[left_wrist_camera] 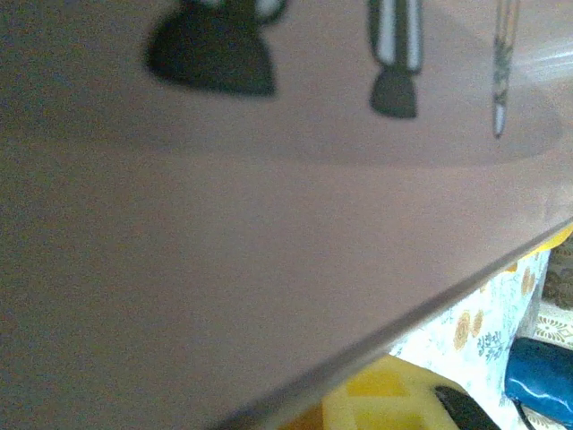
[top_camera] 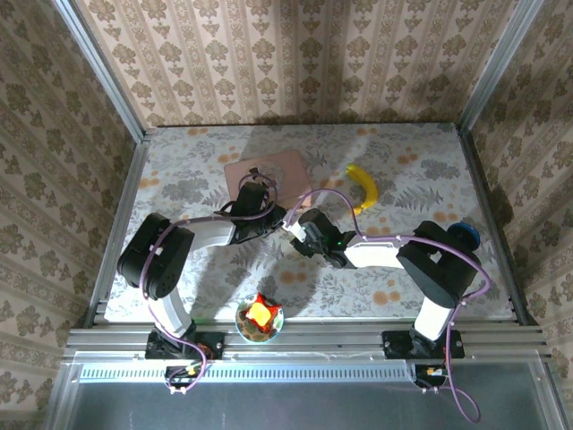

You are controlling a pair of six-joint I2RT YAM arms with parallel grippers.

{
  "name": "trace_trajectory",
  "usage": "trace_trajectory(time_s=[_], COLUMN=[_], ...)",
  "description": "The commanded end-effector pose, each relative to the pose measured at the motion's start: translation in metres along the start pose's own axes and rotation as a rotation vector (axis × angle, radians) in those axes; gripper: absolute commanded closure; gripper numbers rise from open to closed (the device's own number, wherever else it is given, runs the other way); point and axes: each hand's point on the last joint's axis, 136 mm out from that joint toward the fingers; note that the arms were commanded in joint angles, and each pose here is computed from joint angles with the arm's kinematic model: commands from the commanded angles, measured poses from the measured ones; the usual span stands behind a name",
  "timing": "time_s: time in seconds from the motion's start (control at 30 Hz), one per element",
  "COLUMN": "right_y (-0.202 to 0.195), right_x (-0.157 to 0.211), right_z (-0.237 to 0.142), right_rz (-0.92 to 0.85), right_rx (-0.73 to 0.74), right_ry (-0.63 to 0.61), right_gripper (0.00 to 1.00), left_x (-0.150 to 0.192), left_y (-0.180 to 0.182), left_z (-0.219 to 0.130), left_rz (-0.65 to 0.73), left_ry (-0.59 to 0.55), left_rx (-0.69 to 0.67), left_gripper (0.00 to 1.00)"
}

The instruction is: Unlock the padlock with the key

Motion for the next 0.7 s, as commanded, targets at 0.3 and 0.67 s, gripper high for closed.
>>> trace_trajectory(time_s=[0.3,0.67], right_y=[-0.004,-0.009], right_x=[-0.003,-0.009], right_z=[-0.011,-0.013], right_rz=[-0.028,-0.036], right_rx=[0.082,0.146], right_ry=[-0.090,-0.142], right_gripper=[0.50,0.34], left_x=[0.035,0.035], left_y=[-0.006,-0.008], left_z=[-0.003,-0.002], left_rz=[-0.054,-0.056], left_ry=[0.142,0.153], left_rx=[0.017,0.023], left_gripper=[1.00,1.00])
Point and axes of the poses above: each hand's point on the last joint's axis, 136 mm out from that joint toward the fingers, its own z axis out along the fingers, its own y axis along the line the jaws close on, x = y × z, and after that the axes turned 1 degree about -z, right-handed
